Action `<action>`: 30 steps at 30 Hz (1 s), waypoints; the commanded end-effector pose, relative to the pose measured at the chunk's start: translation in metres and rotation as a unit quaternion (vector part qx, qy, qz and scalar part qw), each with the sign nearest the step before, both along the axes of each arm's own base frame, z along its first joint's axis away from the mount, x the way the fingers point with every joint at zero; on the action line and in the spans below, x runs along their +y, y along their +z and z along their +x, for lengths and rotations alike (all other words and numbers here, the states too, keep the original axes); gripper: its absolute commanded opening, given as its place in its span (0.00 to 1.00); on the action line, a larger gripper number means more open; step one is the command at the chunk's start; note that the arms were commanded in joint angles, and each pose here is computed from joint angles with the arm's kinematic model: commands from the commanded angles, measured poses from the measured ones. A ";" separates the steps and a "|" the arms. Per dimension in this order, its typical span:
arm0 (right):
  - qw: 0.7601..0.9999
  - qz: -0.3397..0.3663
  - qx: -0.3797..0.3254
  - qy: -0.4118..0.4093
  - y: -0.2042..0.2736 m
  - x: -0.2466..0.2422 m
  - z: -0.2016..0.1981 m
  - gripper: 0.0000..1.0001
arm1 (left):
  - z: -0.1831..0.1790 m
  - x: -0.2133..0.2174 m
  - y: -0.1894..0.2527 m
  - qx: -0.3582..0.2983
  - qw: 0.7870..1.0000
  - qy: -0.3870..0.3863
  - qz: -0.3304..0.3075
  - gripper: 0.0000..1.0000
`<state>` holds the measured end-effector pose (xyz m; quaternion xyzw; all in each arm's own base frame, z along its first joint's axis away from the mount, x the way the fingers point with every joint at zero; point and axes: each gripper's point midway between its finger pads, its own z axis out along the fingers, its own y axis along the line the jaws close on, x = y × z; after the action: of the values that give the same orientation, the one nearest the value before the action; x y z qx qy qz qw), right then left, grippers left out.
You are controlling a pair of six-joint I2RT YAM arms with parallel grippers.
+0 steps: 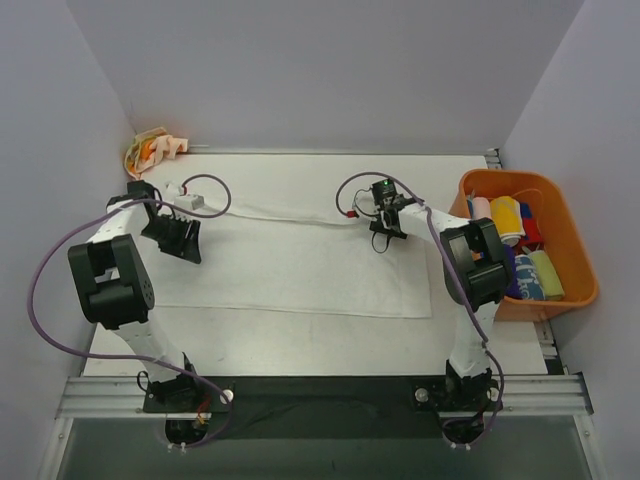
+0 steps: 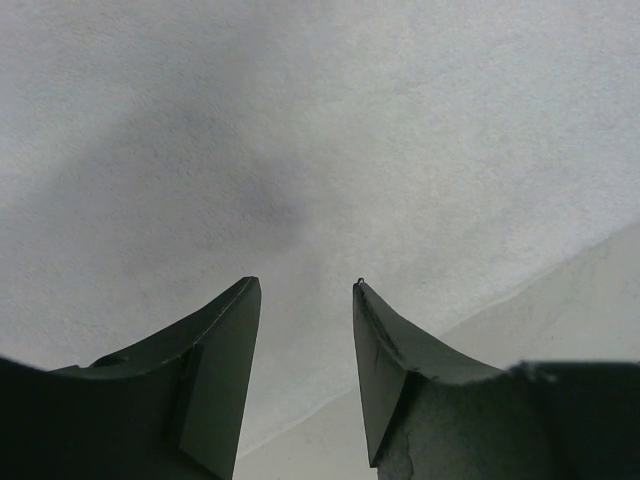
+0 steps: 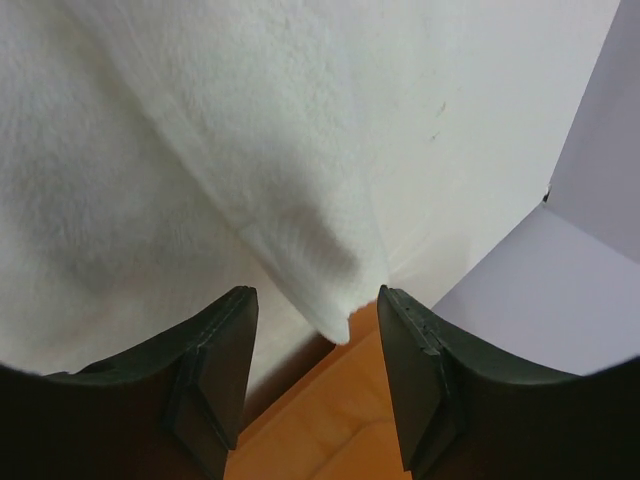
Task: Roll the towels
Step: Flatten the towel
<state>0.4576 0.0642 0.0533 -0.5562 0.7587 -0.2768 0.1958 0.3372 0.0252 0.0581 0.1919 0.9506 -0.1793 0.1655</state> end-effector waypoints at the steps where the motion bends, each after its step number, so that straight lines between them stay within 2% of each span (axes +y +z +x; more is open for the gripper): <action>1: 0.999 -0.034 -0.012 0.013 -0.005 -0.006 0.016 0.50 | 0.009 -0.003 -0.002 -0.015 1.000 -0.002 -0.005 0.53; 5: 0.999 -0.043 0.002 0.020 -0.018 -0.012 0.020 0.46 | 0.010 -0.002 -0.006 -0.010 1.000 -0.001 -0.003 0.53; 10: 0.999 -0.041 -0.015 0.001 -0.011 -0.021 0.033 0.24 | 0.009 0.002 -0.012 -0.004 1.000 0.000 0.005 0.50; 14: 0.998 -0.034 -0.042 -0.028 0.004 -0.029 0.051 0.12 | 0.007 0.005 -0.017 0.000 1.000 -0.001 0.014 0.41; 15: 0.998 -0.032 -0.047 -0.035 0.013 -0.031 0.057 0.06 | 0.006 0.006 -0.019 0.002 1.000 -0.001 0.017 0.38; 17: 0.997 -0.027 -0.044 -0.053 0.012 -0.038 0.062 0.00 | 0.006 0.009 -0.022 0.004 1.000 -0.002 0.025 0.28; 19: 0.996 -0.023 -0.050 -0.070 0.021 -0.044 0.073 0.00 | 0.005 0.012 -0.025 0.007 1.000 -0.001 0.030 0.23; 23: 0.992 -0.031 -0.030 -0.117 0.009 -0.049 0.086 0.01 | 0.003 0.019 -0.033 0.020 0.999 0.000 0.047 0.11; 25: 0.990 -0.045 -0.023 -0.130 0.006 -0.051 0.089 0.07 | 0.002 0.020 -0.036 0.024 0.999 0.003 0.047 0.09; 26: 0.988 -0.061 -0.018 -0.140 -0.005 -0.054 0.088 0.19 | 0.002 0.019 -0.036 0.026 0.999 0.002 0.045 0.09; 28: 0.986 -0.071 -0.016 -0.150 -0.009 -0.055 0.085 0.25 | 0.001 0.017 -0.035 0.025 0.999 0.000 0.039 0.09; 29: 0.985 -0.074 -0.019 -0.154 -0.007 -0.054 0.083 0.33 | 0.001 0.015 -0.030 0.022 0.999 -0.001 0.034 0.09; 30: 0.984 -0.068 -0.020 -0.166 -0.005 -0.053 0.080 0.36 | 0.003 0.007 -0.023 0.014 1.000 -0.003 0.009 0.11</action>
<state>0.5571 0.0203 0.0400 -0.4537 0.8046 -0.3449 0.1667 0.3343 0.0408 0.0230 0.1877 0.9627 -0.1494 0.1249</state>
